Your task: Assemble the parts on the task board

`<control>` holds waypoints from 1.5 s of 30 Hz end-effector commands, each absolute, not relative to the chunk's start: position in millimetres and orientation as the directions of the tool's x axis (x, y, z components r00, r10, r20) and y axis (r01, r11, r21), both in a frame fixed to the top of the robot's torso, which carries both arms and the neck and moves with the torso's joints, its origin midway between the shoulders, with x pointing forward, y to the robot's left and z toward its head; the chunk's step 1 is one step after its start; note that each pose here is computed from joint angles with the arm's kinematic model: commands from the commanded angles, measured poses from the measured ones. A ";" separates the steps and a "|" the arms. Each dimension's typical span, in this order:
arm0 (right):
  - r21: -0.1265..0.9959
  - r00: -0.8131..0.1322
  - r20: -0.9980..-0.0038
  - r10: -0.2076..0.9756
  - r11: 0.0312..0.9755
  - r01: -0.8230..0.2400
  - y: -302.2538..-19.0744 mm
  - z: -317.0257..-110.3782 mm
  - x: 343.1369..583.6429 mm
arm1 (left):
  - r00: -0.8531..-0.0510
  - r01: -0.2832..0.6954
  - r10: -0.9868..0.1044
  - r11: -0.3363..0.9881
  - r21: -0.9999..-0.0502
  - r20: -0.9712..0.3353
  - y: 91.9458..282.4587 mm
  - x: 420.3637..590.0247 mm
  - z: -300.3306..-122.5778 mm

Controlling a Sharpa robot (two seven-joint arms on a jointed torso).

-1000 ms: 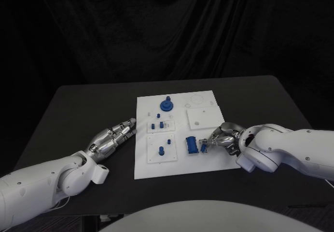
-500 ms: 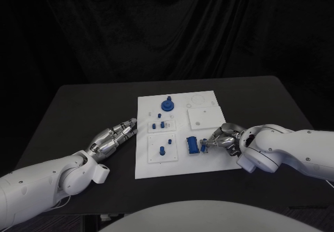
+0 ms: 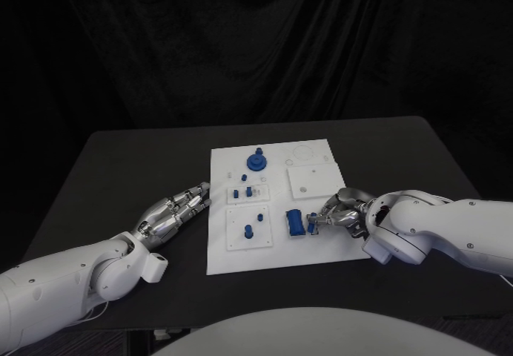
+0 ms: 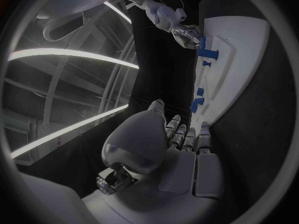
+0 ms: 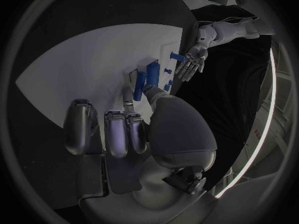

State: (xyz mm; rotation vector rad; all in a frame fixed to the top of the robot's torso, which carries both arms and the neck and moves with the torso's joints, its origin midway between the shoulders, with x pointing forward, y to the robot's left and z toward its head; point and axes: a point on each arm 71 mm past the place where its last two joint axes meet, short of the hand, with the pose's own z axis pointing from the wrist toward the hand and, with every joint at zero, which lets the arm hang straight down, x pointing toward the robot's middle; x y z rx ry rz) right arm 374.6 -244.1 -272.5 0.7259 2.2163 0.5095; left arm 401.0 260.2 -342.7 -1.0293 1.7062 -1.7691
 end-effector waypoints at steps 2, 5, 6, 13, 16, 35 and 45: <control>0.539 -0.580 -0.543 0.607 0.782 0.313 -241.0 -272.2 374.6 | -0.613 -0.131 -0.763 -0.156 -0.979 0.204 258.7 400.3 -340.0; 0.545 -0.577 -0.545 0.608 0.780 0.307 -240.1 -271.8 374.7 | -0.613 -0.132 -0.763 -0.155 -0.979 0.204 258.9 400.1 -340.4; 0.547 -0.576 -0.545 0.609 0.779 0.305 -239.9 -271.6 374.7 | -0.613 -0.133 -0.763 -0.155 -0.979 0.204 259.0 400.0 -340.4; 0.557 -0.575 -0.545 0.610 0.776 0.295 -239.2 -270.7 374.0 | -0.612 -0.134 -0.764 -0.153 -0.979 0.204 259.3 399.8 -341.0; 0.557 -0.577 -0.545 0.608 0.777 0.294 -239.3 -270.8 373.9 | -0.612 -0.135 -0.764 -0.153 -0.979 0.204 259.4 399.8 -341.2; 0.545 -0.590 -0.539 0.601 0.783 0.299 -240.5 -271.4 372.2 | -0.611 -0.144 -0.765 -0.146 -0.979 0.204 259.8 399.5 -342.8; 0.547 -0.588 -0.538 0.604 0.781 0.302 -242.3 -270.2 369.8 | -0.610 -0.144 -0.766 -0.145 -0.979 0.204 260.4 399.2 -342.9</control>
